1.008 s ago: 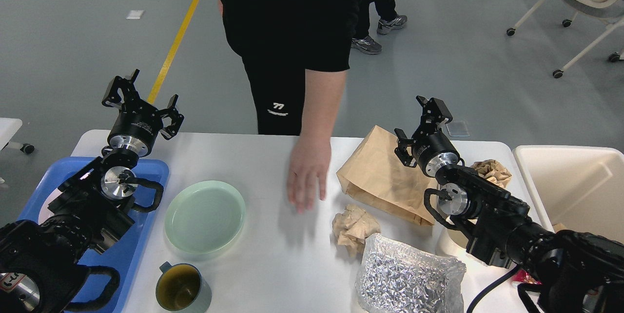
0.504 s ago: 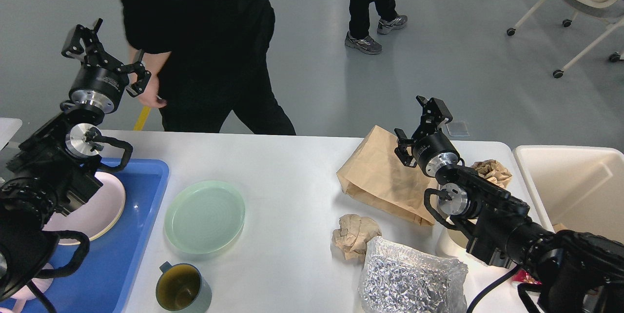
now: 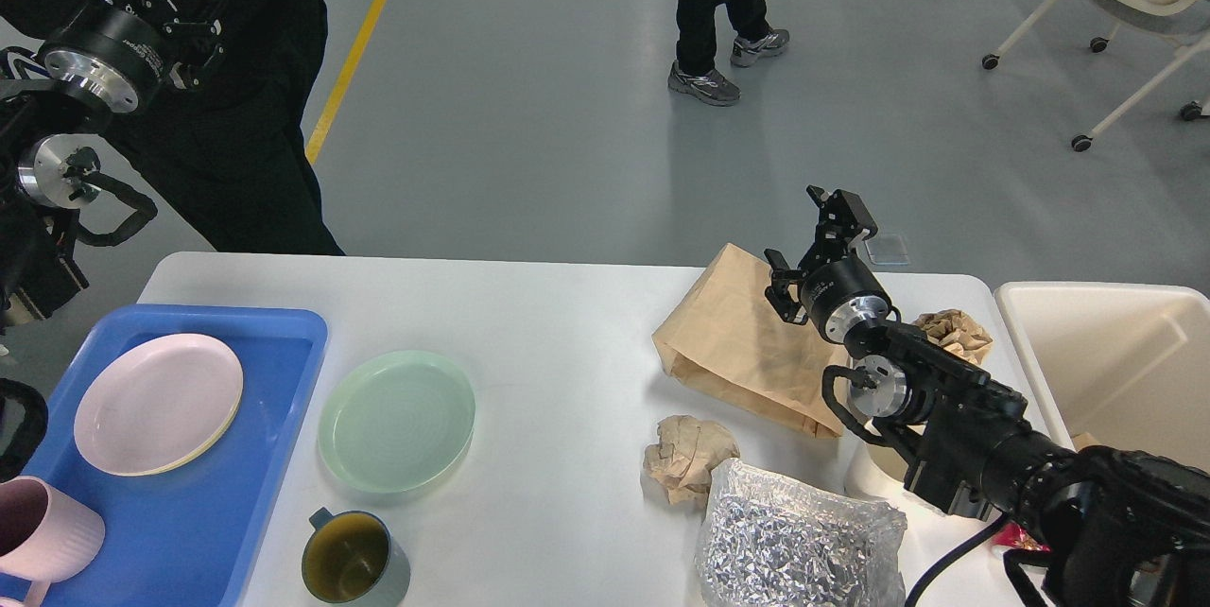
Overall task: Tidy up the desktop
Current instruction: 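Raise the left arm and bring the left gripper over the table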
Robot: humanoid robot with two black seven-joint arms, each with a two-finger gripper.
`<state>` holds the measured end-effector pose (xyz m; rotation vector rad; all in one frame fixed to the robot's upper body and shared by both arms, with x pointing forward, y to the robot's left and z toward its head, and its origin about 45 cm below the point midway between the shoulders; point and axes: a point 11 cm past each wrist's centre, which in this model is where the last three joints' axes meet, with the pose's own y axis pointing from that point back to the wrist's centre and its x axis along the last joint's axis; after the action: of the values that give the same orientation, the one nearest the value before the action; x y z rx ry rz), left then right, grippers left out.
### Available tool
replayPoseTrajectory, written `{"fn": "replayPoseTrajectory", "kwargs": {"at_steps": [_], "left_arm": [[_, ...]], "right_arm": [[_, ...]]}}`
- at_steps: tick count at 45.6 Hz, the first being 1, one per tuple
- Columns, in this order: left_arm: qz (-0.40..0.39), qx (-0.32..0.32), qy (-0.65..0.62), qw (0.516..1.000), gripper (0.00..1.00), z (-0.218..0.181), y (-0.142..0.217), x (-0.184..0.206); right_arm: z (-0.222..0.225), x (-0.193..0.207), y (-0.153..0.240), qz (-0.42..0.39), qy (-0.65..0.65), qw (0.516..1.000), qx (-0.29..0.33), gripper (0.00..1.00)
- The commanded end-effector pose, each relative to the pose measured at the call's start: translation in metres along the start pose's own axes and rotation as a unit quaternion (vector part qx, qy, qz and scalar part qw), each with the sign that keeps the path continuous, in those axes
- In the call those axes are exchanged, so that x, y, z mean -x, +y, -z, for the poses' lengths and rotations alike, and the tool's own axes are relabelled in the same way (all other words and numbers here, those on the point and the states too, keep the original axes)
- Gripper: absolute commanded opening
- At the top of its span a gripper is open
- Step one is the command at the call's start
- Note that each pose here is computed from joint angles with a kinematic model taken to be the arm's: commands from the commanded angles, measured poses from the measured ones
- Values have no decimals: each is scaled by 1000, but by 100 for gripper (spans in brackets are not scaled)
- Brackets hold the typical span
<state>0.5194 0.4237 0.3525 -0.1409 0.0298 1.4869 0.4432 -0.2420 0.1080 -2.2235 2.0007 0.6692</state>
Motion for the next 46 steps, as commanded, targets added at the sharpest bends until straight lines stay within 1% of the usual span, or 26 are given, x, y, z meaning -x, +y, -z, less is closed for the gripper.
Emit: {"fn": "replayPoseTrajectory", "kwargs": {"at_steps": [1, 5, 8, 20, 30, 46], "left_arm": [[-21, -72, -11, 997, 96, 14, 2, -7], [-36, -124, -14, 992, 96, 22, 3, -9], [-37, -141, -13, 989, 96, 24, 3, -9], [-39, -140, -15, 989, 96, 20, 2, -10], [-39, -147, -15, 988, 96, 26, 5, -11], [-27, -160, -28, 986, 96, 30, 0, 0]], "right_arm": [[0, 0, 0, 0, 1, 1000, 0, 100], [0, 0, 0, 0, 0, 1000, 0, 100], [0, 0, 0, 1, 0, 1000, 0, 100], [0, 0, 0, 0, 0, 1000, 0, 100], [0, 0, 0, 0, 1, 1000, 0, 100], [0, 0, 0, 0, 0, 1000, 0, 100]]}}
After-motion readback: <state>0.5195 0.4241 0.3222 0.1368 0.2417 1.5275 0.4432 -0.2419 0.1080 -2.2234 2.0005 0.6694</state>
